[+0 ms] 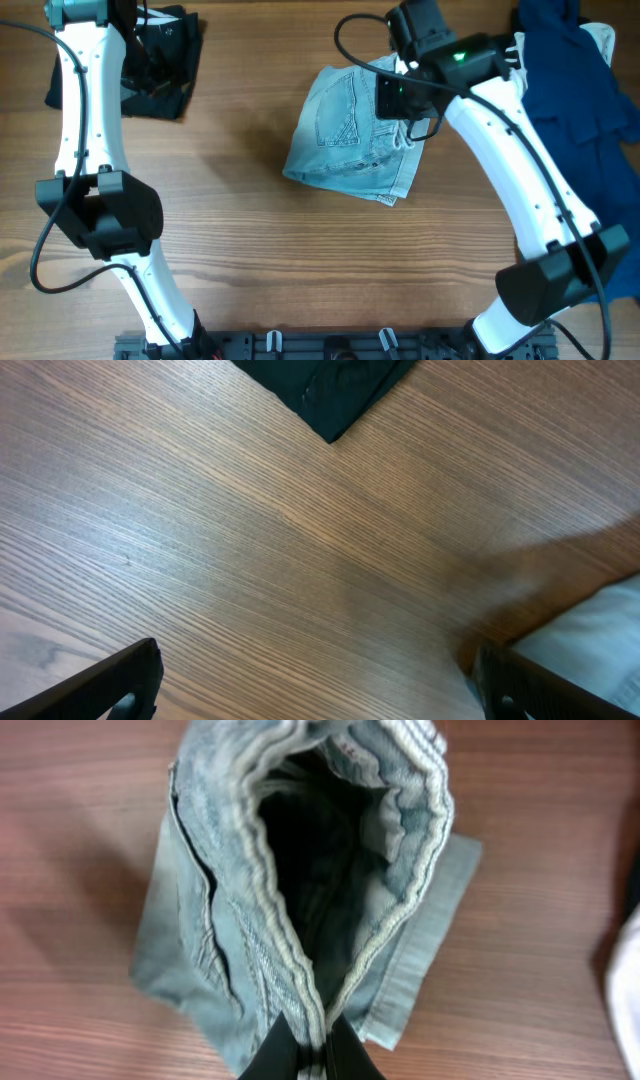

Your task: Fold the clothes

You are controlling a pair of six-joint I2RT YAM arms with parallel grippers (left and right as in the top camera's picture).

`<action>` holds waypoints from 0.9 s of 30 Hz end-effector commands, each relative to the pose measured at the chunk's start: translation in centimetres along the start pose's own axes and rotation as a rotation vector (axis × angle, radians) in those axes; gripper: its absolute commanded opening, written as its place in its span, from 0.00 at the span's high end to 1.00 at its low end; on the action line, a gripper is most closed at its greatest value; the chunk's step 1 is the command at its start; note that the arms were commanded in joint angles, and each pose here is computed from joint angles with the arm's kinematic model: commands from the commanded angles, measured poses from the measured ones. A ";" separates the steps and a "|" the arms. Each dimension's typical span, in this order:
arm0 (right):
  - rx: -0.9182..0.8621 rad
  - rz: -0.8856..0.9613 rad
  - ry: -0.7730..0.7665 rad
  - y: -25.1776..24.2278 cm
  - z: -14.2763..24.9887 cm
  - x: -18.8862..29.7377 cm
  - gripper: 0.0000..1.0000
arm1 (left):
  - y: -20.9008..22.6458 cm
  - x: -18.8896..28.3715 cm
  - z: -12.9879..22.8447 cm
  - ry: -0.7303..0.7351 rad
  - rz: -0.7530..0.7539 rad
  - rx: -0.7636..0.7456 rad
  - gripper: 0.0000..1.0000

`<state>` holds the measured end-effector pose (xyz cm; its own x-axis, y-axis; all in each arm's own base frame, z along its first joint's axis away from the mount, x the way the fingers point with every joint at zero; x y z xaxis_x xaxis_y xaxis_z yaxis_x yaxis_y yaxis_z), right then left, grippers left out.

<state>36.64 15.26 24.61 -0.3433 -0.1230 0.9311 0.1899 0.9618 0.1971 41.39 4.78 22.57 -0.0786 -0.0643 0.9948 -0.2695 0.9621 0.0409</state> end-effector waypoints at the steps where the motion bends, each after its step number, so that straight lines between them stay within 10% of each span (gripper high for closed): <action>1: -0.050 -0.108 0.059 1.1 1.3 -1.3 0.96 | 0.4 0.3 -0.1 -0.010 -0.015 0.007 0.00; 18: -0.392 0.211 0.180 -4.9 7.0 -7.4 0.95 | 0.4 0.3 0.0 -0.003 -0.016 0.005 0.00; 20: -0.372 0.201 0.238 -5.1 8.2 -8.0 0.75 | 0.4 0.3 -0.1 -0.007 -0.016 0.006 0.00; 21: -0.333 0.178 0.277 -4.9 8.9 -8.3 0.40 | 0.4 0.3 -0.1 -0.009 -0.015 0.006 0.00; 23: -0.324 0.181 0.295 -5.1 9.3 -8.4 0.04 | 0.3 0.3 -0.2 -0.012 -0.012 0.006 0.00; 27: -0.321 0.171 0.269 -5.3 8.1 -7.8 0.00 | -0.8 0.2 -0.4 -0.016 0.079 -0.023 0.00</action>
<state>30.37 13.39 12.36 -0.0095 -0.0411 0.9991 0.5227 0.8516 0.0400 41.58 4.68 22.58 -0.0883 -0.0553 0.9946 -0.2686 0.9628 0.0297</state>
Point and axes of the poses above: each gripper's point midway between its finger pads, its own x axis back along the fingers, its own y axis along the line the jaws close on, z = x × y, the point moved 5 cm from there along x, back along the fingers, and after that the axes turned 14 degrees about -x, right-handed, at the moved point
